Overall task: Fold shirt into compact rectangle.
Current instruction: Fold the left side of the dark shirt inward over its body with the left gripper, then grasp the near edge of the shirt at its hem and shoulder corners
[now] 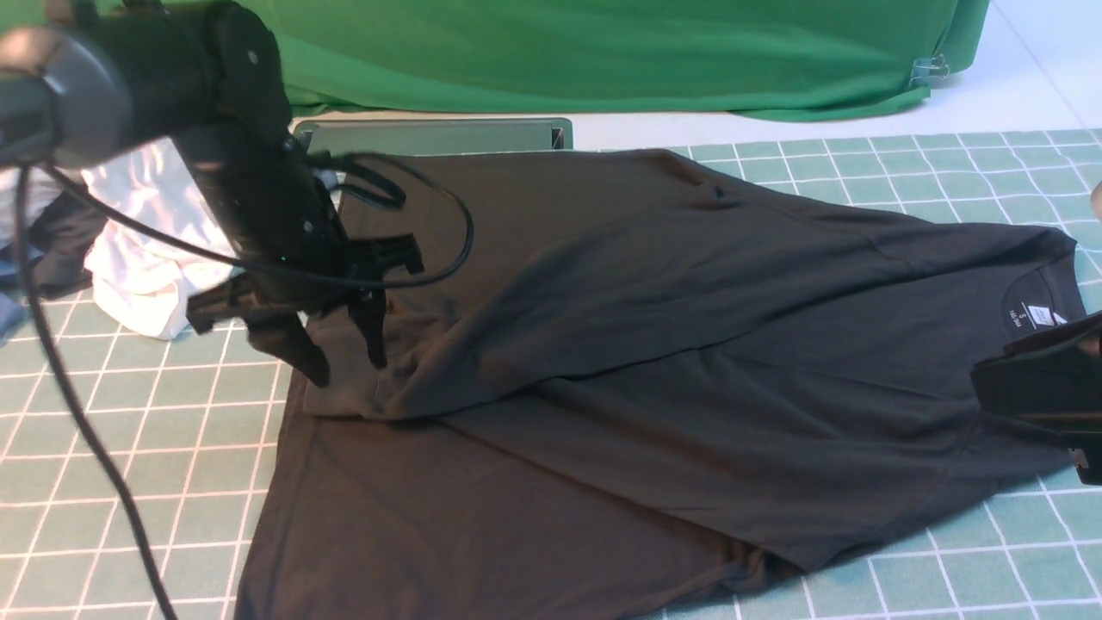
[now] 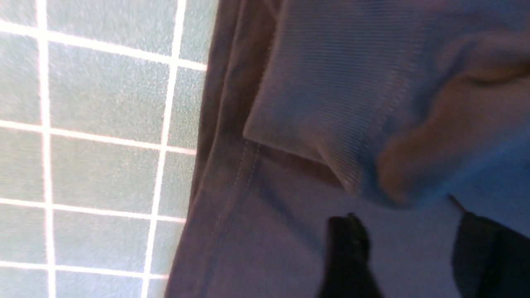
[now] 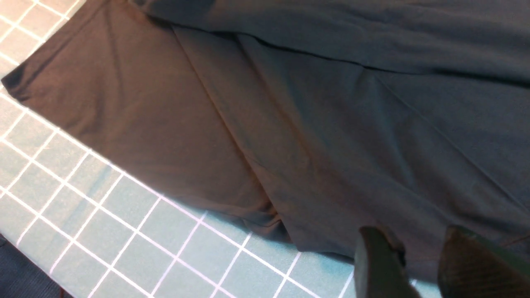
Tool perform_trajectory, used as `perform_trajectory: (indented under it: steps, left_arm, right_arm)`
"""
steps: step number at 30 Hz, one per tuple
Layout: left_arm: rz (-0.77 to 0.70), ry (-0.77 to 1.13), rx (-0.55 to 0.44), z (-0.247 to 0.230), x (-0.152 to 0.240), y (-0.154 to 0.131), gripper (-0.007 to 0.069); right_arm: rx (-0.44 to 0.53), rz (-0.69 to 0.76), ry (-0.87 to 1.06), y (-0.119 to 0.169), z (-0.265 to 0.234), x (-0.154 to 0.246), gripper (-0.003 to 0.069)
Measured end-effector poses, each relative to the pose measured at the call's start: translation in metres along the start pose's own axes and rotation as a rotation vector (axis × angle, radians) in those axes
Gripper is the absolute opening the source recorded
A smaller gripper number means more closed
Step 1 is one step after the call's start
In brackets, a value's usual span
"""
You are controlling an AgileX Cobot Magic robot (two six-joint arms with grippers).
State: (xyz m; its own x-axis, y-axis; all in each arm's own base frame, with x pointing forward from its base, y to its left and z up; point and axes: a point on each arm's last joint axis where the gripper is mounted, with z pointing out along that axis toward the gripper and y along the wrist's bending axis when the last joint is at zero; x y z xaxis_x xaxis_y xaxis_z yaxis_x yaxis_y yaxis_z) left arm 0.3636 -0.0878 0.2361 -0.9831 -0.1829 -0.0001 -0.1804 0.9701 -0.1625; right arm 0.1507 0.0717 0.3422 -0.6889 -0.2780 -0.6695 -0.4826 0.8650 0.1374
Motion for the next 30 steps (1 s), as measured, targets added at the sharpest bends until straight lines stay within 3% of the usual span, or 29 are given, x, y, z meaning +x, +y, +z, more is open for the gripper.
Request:
perform_trajectory:
  steps: [3,8,17,23,30]
  left_arm:
    - [0.024,-0.071,0.029,-0.03,0.011,0.0,0.0449]
    - [0.028,-0.068,0.027,-0.04,0.04,0.01,0.0471]
    - [-0.072,0.18,-0.095,0.021,0.121,0.054,0.0471]
    - [-0.125,0.122,-0.074,0.057,0.144,0.07,0.0471]
    - [-0.132,0.013,-0.039,0.066,0.141,0.072,0.0471]
  right_arm:
    - [0.0,0.0,0.0,0.0,0.0,0.0,0.0238]
    - [0.0,0.0,0.0,0.0,0.0,0.0,0.0238]
    - [0.0,0.0,0.0,0.0,0.0,0.0,0.0238]
    - [0.0,0.0,0.0,0.0,0.0,0.0,0.0238]
    - [0.002,0.0,-0.007,0.0,0.0,-0.001,0.0238]
